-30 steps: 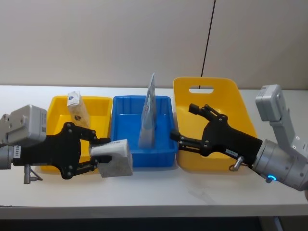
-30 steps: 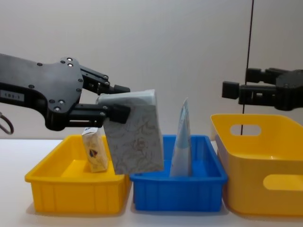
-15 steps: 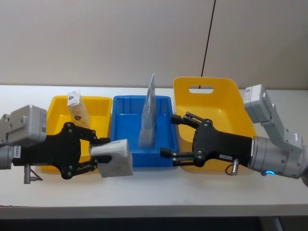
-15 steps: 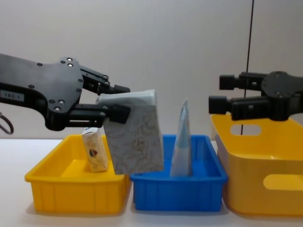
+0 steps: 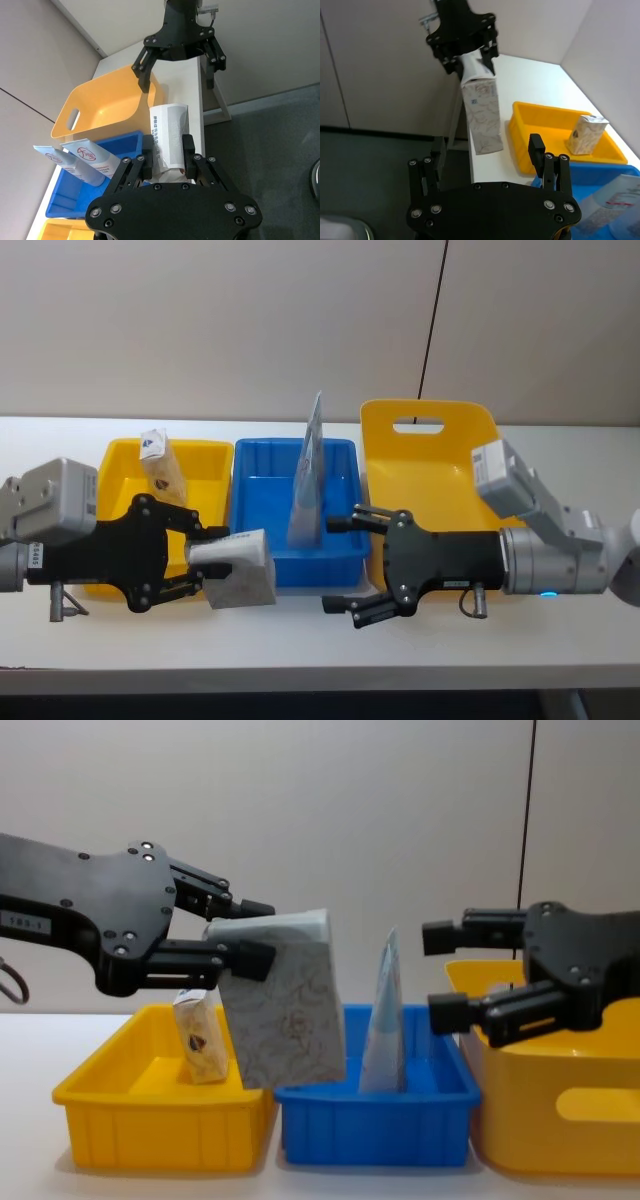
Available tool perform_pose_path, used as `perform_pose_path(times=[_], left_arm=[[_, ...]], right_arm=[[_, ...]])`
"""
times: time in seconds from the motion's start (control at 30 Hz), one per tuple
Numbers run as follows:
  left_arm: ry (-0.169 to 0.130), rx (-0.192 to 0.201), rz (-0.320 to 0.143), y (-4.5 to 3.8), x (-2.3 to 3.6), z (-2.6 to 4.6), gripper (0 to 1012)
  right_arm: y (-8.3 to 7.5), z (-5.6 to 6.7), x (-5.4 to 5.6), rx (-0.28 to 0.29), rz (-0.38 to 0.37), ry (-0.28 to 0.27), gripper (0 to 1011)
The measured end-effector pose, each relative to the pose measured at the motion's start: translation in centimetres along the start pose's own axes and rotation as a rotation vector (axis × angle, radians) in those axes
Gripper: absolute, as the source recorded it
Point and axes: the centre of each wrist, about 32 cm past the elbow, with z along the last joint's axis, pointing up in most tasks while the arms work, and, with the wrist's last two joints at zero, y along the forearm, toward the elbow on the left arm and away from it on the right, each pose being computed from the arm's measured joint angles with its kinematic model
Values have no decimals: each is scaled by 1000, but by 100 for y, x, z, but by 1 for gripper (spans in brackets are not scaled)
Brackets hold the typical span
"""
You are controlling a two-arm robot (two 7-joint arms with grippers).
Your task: Bimanual collaborative sorting of washing and personal care products
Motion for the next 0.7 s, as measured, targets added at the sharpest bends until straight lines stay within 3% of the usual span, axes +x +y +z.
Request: perform_pose_path(times=[0.33, 0.7], left_arm=[[0, 0, 0, 0, 0, 0, 313], [0, 0, 0, 0, 0, 0, 313]], right_arm=[[121, -48, 92, -26, 60, -55, 1002], [223, -83, 130, -27, 50, -77, 1002]])
